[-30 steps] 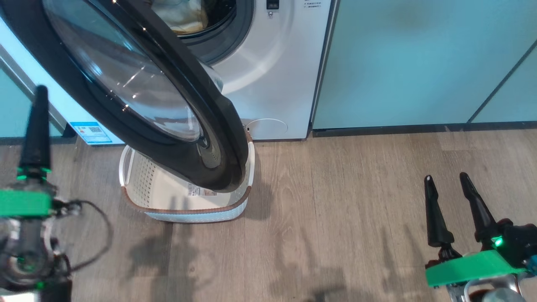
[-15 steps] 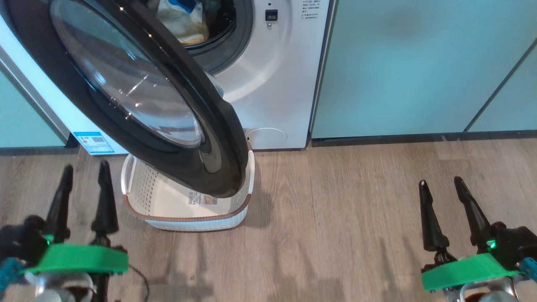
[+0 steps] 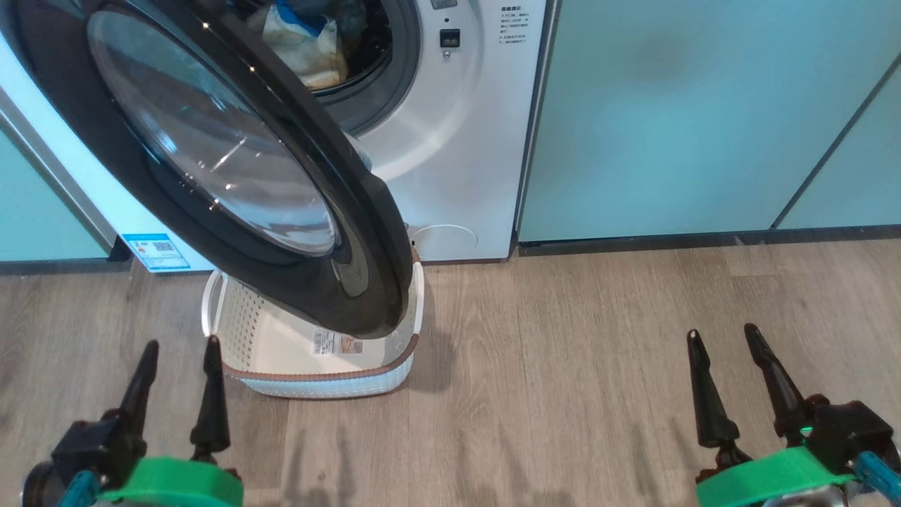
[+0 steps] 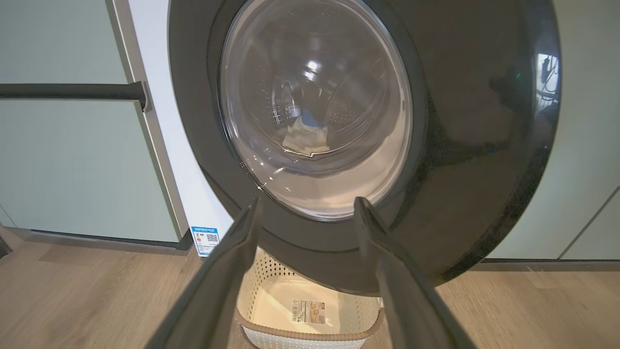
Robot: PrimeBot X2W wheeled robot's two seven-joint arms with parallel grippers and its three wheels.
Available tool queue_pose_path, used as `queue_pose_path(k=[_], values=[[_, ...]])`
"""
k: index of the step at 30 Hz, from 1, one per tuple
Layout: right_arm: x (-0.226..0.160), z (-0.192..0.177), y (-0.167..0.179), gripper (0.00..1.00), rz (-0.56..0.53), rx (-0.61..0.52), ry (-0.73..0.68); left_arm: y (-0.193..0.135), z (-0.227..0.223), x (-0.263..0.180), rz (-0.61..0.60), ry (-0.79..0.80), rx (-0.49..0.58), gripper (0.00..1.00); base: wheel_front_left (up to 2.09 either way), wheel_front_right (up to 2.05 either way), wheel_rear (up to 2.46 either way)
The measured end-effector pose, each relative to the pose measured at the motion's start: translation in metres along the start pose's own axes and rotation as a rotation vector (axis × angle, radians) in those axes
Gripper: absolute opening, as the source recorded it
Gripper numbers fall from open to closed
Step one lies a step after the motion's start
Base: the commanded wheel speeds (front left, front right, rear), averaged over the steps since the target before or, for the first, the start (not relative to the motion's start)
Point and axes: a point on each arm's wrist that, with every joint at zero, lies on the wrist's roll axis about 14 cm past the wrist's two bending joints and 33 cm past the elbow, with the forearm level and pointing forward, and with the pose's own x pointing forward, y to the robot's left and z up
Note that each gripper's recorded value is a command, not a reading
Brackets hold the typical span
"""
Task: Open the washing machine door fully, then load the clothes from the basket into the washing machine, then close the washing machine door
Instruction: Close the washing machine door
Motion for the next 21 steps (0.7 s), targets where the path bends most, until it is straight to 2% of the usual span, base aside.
queue_pose_path(k=[9,10,11,12,21], values=[[-0.002,0.0,0.0019,1.0,0.004,0.001,0.0,-0.0053,-0.0016,0.0002,-0.01,0.005,-0.003,1.0,0.0,0.0,0.0],[-0.0021,0.0,0.0021,0.82,0.004,0.002,0.0,-0.0053,-0.0015,0.0001,-0.009,0.005,-0.003,1.0,0.0,0.0,0.0],[-0.0022,0.0001,0.002,0.2,0.004,0.003,0.0,-0.0052,-0.0013,0.0001,-0.007,0.004,-0.002,1.0,0.0,0.0,0.0],[-0.0025,-0.0002,0.002,0.0,0.003,0.003,0.001,-0.0054,-0.0011,0.0,-0.007,0.004,-0.003,1.0,0.0,0.0,0.0],[-0.0024,-0.007,0.0038,0.0,0.008,0.014,0.021,-0.004,-0.0009,-0.002,0.003,0.004,0.012,1.0,0.0,0.0,0.0]])
